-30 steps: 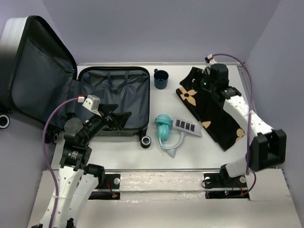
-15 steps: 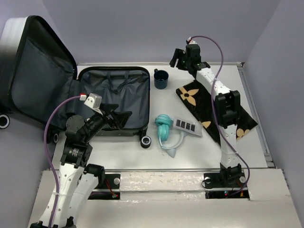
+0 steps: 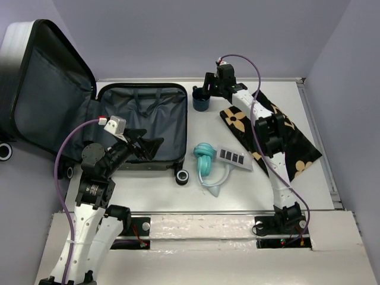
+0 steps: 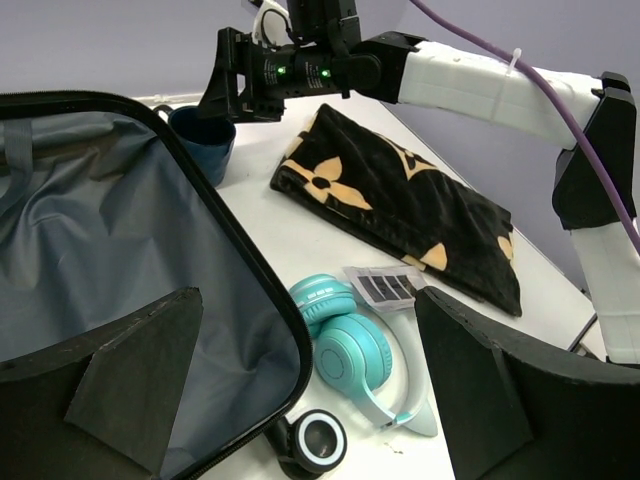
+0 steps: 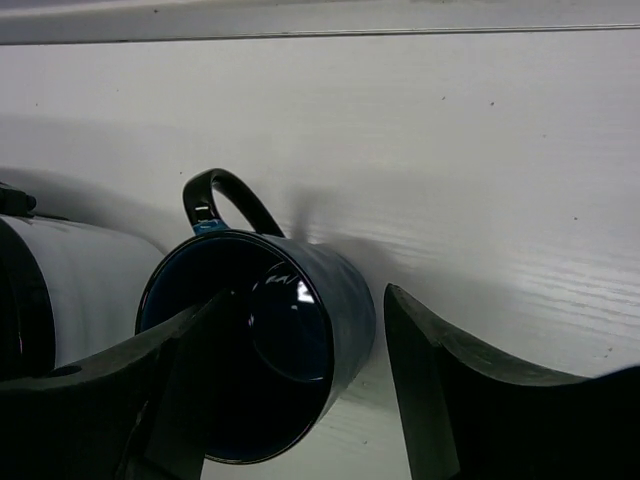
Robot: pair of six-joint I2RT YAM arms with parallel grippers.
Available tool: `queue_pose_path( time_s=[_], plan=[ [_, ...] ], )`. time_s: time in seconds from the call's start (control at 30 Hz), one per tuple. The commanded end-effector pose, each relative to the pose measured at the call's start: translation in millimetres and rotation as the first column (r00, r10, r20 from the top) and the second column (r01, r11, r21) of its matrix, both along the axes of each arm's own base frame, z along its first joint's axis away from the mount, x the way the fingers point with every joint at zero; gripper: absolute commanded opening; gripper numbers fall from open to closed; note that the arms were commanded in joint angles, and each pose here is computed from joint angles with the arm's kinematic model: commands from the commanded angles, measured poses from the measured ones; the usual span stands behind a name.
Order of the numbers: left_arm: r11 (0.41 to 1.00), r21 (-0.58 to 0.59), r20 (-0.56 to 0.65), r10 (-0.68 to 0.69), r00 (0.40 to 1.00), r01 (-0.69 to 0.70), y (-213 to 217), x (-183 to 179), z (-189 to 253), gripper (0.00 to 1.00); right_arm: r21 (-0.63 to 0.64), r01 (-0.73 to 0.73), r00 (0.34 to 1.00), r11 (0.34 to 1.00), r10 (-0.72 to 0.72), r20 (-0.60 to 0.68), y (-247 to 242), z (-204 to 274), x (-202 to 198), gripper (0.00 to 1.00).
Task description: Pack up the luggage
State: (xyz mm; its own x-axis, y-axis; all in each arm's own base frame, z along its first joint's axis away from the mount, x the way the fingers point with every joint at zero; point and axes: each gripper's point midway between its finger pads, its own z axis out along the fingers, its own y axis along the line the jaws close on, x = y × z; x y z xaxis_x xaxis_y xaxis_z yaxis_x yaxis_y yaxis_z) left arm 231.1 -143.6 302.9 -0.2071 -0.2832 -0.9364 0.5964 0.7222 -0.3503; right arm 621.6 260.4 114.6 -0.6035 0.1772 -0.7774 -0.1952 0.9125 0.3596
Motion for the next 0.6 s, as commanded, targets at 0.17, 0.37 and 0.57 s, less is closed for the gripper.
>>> queue_pose_path(
  time_s=[0.17,0.37,0.57],
  plan=[
    [1.000,-0.007,0.078,-0.005,0.997,0.006,1,-4,27,0.99,-0.033,0.005,1.000,0.999,-0.005,0.008,6,-11,2,0.43],
    [1.000,-0.010,0.084,0.001,0.996,0.000,2,-5,29,0.99,-0.035,0.034,0.999,0.999,-0.033,0.029,6,3,0,0.07],
    [1.000,-0.010,0.087,0.007,0.996,-0.007,3,-5,29,0.99,0.037,0.125,0.969,0.991,-0.130,0.211,-10,95,2,0.07]
  ],
)
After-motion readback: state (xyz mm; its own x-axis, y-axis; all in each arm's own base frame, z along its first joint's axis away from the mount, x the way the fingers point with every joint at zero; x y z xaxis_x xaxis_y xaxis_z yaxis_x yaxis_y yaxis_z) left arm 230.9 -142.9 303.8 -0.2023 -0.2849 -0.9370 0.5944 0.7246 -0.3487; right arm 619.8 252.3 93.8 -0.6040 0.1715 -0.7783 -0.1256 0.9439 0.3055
